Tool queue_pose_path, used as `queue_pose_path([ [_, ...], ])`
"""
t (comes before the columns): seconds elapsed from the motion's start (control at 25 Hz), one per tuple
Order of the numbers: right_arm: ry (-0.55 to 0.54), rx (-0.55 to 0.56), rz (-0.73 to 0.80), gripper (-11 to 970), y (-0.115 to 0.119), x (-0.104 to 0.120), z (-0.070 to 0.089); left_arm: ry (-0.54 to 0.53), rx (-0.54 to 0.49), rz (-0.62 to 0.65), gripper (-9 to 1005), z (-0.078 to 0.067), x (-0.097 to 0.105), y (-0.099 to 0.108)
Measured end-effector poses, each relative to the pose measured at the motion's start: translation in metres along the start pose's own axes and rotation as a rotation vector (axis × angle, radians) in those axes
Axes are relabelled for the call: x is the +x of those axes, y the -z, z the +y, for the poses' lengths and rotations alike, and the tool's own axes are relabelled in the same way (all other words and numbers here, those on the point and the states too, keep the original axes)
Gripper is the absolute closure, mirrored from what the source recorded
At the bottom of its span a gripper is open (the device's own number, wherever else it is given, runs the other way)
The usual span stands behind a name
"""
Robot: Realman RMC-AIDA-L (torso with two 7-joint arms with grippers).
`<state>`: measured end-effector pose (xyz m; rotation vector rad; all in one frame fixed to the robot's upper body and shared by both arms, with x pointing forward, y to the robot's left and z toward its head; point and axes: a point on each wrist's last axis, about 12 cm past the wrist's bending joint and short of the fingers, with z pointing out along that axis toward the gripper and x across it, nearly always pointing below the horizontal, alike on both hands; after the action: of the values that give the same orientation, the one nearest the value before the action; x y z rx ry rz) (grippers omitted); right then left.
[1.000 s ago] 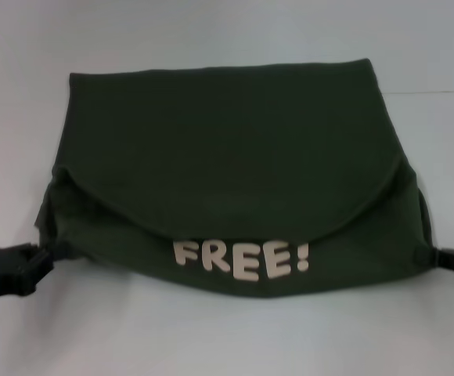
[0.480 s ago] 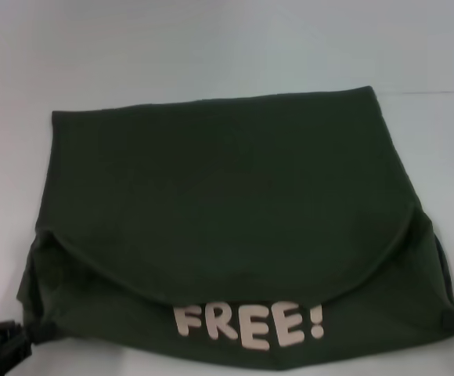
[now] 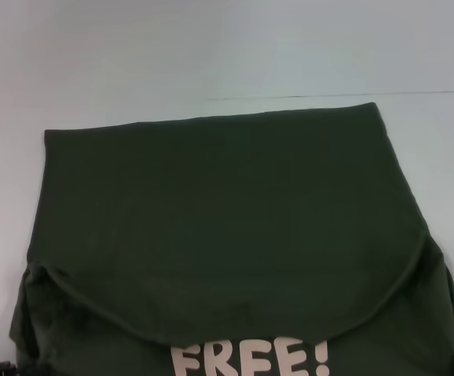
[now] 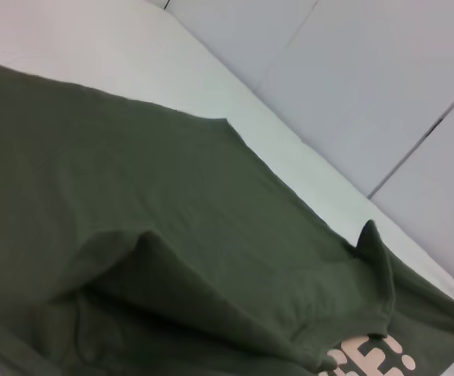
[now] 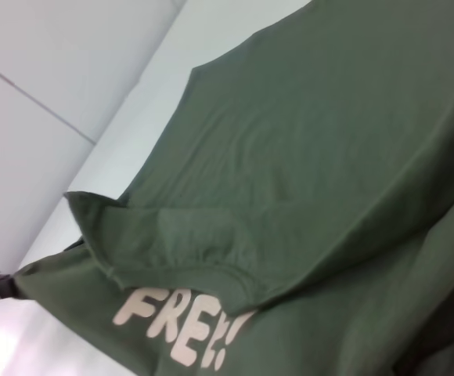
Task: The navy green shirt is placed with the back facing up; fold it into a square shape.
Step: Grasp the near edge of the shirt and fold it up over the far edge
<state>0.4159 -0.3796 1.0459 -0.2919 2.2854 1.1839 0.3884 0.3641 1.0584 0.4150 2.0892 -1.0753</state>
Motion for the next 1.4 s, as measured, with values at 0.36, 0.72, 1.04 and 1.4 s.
queue_pose_path([
  [0.36, -0.006, -0.013, -0.046, 924, 0.012, 0.013, 0.004, -0.006, 0.005, 0.009, 943, 0.003, -0.004, -0.004],
  [0.72, 0.050, 0.016, -0.196, 924, 0.013, -0.010, -0.001, -0.068, -0.038, -0.049, 942, 0.020, -0.044, -0.006],
  [1.04, 0.119, 0.035, -0.324, 923, -0.006, -0.066, -0.010, -0.169, -0.089, -0.088, 942, 0.046, -0.113, -0.032],
  [1.4, 0.138, 0.150, -0.410, 923, -0.046, -0.128, -0.023, -0.219, -0.247, -0.117, 942, 0.071, -0.167, -0.075],
])
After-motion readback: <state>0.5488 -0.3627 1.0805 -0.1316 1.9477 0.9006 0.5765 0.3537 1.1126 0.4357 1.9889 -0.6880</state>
